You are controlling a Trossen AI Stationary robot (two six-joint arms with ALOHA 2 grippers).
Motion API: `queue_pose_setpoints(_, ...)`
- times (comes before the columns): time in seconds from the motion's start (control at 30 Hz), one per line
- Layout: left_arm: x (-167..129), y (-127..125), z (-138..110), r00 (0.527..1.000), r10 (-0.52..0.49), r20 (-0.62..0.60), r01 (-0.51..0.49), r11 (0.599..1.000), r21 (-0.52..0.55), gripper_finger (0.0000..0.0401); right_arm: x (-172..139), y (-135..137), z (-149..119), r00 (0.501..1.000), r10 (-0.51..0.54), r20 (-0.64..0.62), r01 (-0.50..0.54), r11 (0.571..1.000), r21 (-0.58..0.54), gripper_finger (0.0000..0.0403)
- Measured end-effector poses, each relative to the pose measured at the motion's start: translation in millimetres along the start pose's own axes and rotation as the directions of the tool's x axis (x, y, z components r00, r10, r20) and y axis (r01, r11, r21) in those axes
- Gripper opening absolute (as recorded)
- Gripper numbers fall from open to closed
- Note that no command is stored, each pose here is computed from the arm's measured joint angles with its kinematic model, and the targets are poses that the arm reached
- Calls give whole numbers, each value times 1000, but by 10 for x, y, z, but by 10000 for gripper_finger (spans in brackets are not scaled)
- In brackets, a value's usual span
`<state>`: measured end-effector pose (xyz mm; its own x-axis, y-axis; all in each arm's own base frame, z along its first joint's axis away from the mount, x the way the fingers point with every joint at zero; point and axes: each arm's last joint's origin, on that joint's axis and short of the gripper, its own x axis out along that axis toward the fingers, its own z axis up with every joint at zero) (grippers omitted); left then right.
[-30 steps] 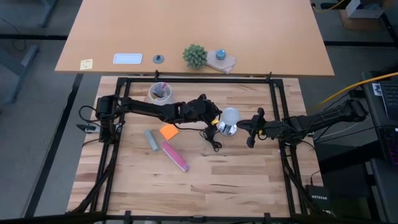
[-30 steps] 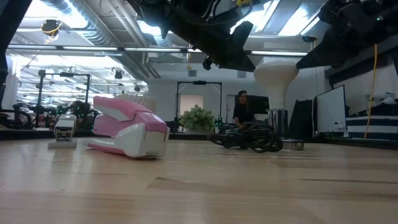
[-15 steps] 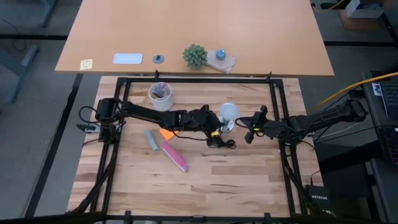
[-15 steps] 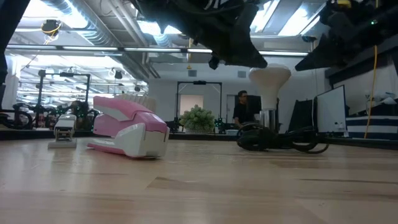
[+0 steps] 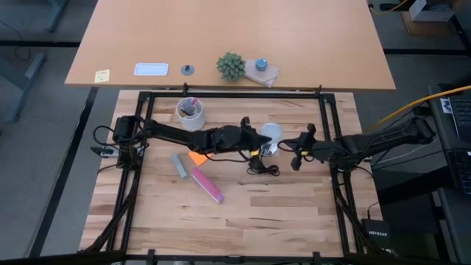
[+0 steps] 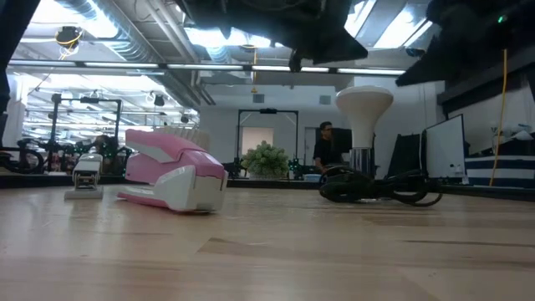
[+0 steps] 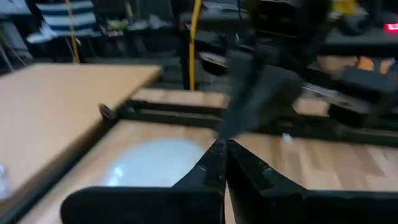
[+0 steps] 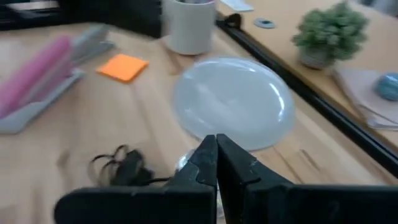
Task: Screw lightbulb
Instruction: Remove the lightbulb from the lamp
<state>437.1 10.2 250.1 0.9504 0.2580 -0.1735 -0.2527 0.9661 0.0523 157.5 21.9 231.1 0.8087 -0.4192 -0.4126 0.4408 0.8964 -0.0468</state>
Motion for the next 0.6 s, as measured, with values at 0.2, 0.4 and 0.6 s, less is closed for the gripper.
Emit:
queue_pose_setpoints(0.2, 33, 198, 109, 993, 50, 105, -53, 998, 25, 0, -229, -71, 199, 988, 154, -24, -154, 988, 13, 3)
queue_pose_setpoints(0.4, 87, 548, 70, 991, 120, 65, -120, 993, -6, 0, -258, -58, 189, 963, 266, -34, -266, 964, 26, 3)
queue_pose_setpoints(0.6, 131, 806, -31, 993, 115, -8, -115, 992, -57, 0, -122, -26, -4, 976, 201, -89, -201, 979, 2, 3)
